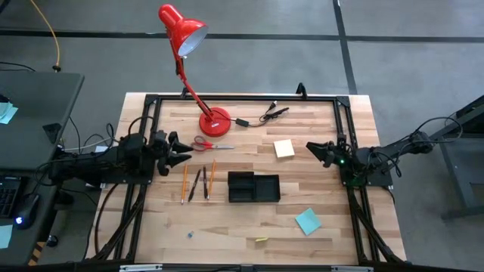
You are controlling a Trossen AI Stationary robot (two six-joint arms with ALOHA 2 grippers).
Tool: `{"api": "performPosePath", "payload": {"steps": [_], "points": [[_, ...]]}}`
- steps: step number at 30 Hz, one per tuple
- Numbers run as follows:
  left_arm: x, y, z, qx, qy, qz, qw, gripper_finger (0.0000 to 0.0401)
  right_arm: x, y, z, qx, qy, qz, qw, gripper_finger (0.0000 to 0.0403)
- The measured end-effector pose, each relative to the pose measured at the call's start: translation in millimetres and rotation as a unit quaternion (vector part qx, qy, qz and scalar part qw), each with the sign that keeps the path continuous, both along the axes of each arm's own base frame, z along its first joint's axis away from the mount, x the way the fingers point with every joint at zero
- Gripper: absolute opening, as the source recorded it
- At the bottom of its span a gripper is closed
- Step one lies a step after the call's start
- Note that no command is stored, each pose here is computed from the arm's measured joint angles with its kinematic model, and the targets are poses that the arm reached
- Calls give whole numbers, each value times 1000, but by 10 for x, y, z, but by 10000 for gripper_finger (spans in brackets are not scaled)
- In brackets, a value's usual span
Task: Pick and place office supplies into organizer
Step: Put the light green eraser into the black desk organizer
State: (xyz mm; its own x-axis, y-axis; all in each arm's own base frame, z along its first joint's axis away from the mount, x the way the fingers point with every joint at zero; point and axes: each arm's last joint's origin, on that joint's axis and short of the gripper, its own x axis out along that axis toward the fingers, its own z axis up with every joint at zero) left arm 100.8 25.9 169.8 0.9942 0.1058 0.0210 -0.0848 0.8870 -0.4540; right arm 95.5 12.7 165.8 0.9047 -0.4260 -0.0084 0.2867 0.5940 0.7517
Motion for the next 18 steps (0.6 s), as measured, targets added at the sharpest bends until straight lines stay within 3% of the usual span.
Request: {"api": "performPosePath", "payload": {"steps": [6,12,18], "points": [[0,-2,0,21,2,-3,1000,153,4,11,18,21,-17,21,999,149],[1,-8,2,41,3,-13,999,17,7,18,10,30,-17,33,999,149],[1,-7,2,-9,-2,-12,1000,41,12,30,17,77,-39,55,995,149]]}}
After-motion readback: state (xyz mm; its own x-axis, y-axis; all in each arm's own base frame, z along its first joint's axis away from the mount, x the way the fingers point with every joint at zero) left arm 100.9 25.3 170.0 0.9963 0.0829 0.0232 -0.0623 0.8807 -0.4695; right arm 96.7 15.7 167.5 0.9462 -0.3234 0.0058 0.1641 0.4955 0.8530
